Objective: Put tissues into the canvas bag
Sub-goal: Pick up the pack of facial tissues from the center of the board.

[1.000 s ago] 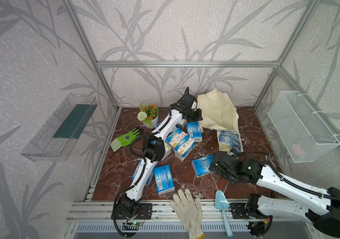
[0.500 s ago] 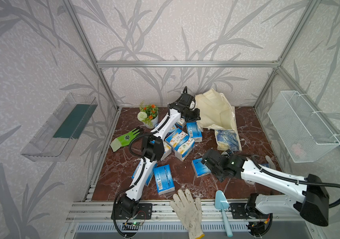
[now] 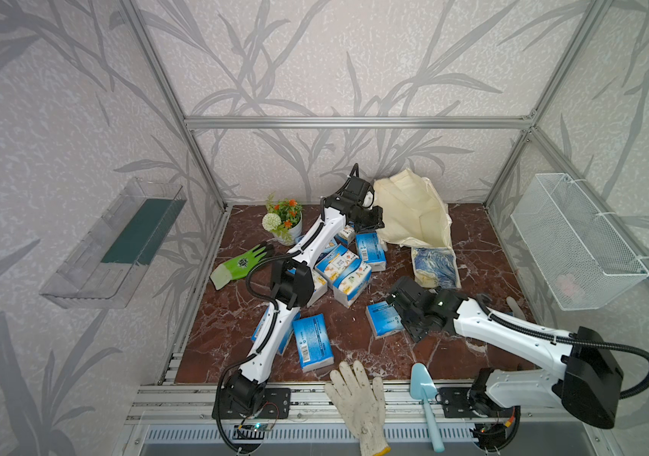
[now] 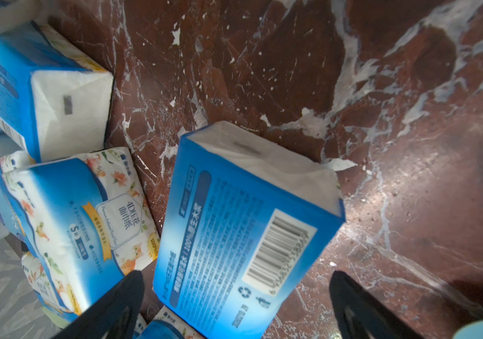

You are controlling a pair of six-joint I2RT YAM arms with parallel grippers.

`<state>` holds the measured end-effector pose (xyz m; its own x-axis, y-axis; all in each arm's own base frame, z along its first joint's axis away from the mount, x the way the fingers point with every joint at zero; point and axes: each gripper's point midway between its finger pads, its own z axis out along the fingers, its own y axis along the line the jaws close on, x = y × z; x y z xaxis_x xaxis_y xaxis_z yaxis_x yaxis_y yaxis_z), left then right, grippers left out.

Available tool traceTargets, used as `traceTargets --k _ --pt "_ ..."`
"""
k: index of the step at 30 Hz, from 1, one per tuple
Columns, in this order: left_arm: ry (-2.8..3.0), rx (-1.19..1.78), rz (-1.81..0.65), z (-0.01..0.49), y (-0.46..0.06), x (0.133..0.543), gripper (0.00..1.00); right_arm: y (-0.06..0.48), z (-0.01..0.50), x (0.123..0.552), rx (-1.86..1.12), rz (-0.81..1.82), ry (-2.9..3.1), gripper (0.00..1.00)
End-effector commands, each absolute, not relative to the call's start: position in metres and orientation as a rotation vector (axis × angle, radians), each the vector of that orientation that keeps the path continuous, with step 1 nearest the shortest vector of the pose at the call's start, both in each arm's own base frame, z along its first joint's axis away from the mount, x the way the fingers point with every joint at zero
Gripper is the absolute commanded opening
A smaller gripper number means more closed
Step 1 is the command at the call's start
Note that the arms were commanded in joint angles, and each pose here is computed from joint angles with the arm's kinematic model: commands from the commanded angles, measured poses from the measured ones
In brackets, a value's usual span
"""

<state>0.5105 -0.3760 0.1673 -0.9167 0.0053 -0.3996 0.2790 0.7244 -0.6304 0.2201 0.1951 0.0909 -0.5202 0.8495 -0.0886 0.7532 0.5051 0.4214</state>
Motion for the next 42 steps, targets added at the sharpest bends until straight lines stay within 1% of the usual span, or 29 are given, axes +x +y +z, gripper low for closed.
traceTargets --k 1,6,13,24,31,41,42 --pt "2.503 0.243 -1.019 0.187 -0.374 0.515 0.0 0.194 0.085 0.221 1.389 0.445 2.497 0.99" --pt "2.511 0.242 -1.039 0.186 -0.376 0.513 0.0 0.192 0.077 0.227 1.423 0.424 2.487 0.99" --pt "2.503 0.251 -1.034 0.187 -0.376 0.514 0.0 0.19 0.084 0.233 1.438 0.432 2.452 0.99" --pt "2.508 0.256 -1.036 0.183 -0.377 0.514 0.0 0.19 0.078 0.249 1.482 0.433 2.445 0.99" --pt "2.504 0.256 -1.045 0.185 -0.377 0.514 0.0 0.189 0.064 0.252 1.501 0.377 2.49 0.99" --pt "2.502 0.255 -1.056 0.188 -0.379 0.512 0.0 0.185 0.045 0.248 1.425 0.325 2.562 1.0" --pt "2.5 0.255 -1.058 0.189 -0.379 0.513 0.0 0.183 0.045 0.247 1.419 0.319 2.564 0.98"
